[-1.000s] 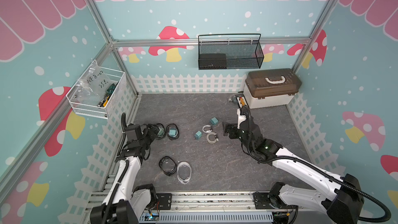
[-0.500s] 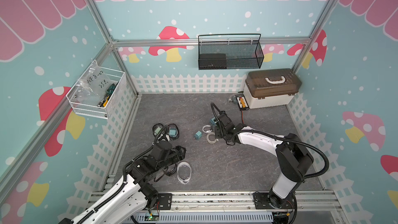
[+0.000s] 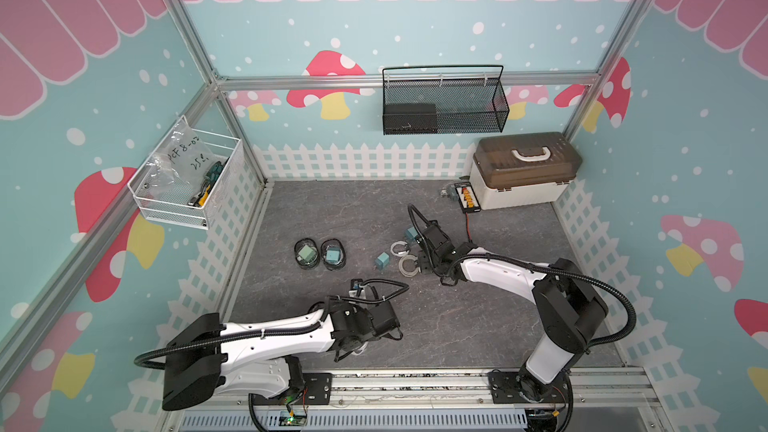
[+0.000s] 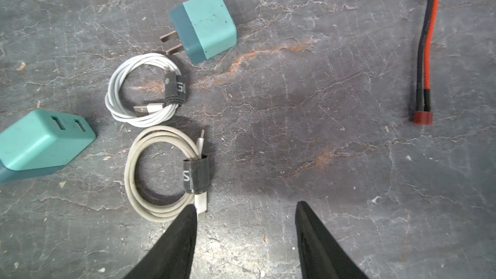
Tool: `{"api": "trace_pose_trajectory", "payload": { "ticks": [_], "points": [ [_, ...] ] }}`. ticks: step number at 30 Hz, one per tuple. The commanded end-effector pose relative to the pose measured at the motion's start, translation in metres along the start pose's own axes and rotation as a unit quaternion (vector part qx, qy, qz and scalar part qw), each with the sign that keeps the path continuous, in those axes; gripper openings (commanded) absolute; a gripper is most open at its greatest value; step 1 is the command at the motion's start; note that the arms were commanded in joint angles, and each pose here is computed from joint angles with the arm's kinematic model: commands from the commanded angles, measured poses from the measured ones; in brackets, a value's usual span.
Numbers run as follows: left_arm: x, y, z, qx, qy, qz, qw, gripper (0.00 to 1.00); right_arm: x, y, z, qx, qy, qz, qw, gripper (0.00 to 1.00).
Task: Pack away charging kits
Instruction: Pick up the storage bag at the center of the board.
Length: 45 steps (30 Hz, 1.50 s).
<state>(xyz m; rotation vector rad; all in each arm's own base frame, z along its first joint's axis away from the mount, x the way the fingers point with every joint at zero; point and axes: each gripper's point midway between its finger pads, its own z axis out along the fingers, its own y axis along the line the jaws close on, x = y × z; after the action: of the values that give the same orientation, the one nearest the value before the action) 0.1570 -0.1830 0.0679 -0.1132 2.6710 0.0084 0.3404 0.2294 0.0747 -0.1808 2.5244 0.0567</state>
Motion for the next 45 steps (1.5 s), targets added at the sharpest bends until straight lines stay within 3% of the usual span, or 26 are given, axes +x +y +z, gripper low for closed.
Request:
{"api": "trace_pose_trajectory", "payload": {
  "ticks": [1,8,14,24,33,39,45],
  "points": [
    [-0.014,-0.001,-0.005,-0.029,-0.030,0.001,0.999,0.66,-0.001,-0.007,-0.008,0.006,-0.011,0.010,1.000,0.58],
    [-0.013,0.003,-0.010,-0.059,-0.012,0.020,0.998,0.66,0.001,-0.008,-0.006,0.009,-0.010,0.008,1.000,0.58],
    [0.006,-0.001,-0.004,-0.069,0.036,0.036,0.996,0.55,0.003,-0.008,-0.003,0.011,-0.010,0.010,1.000,0.58],
    [0.013,-0.011,0.016,-0.104,0.045,0.059,0.992,0.53,0.008,-0.011,-0.001,0.013,-0.006,0.012,1.000,0.57],
    [0.017,-0.009,0.025,-0.112,0.050,0.060,0.991,0.35,0.009,-0.013,-0.004,0.010,-0.009,0.016,1.000,0.58],
    [0.018,-0.010,0.026,-0.105,0.051,0.058,0.992,0.12,0.011,-0.011,-0.001,0.007,-0.005,0.016,1.000,0.58],
    [0.013,-0.011,0.019,-0.090,0.046,0.054,0.993,0.05,0.008,-0.005,0.004,0.000,-0.002,0.010,1.000,0.58]
  ]
}}
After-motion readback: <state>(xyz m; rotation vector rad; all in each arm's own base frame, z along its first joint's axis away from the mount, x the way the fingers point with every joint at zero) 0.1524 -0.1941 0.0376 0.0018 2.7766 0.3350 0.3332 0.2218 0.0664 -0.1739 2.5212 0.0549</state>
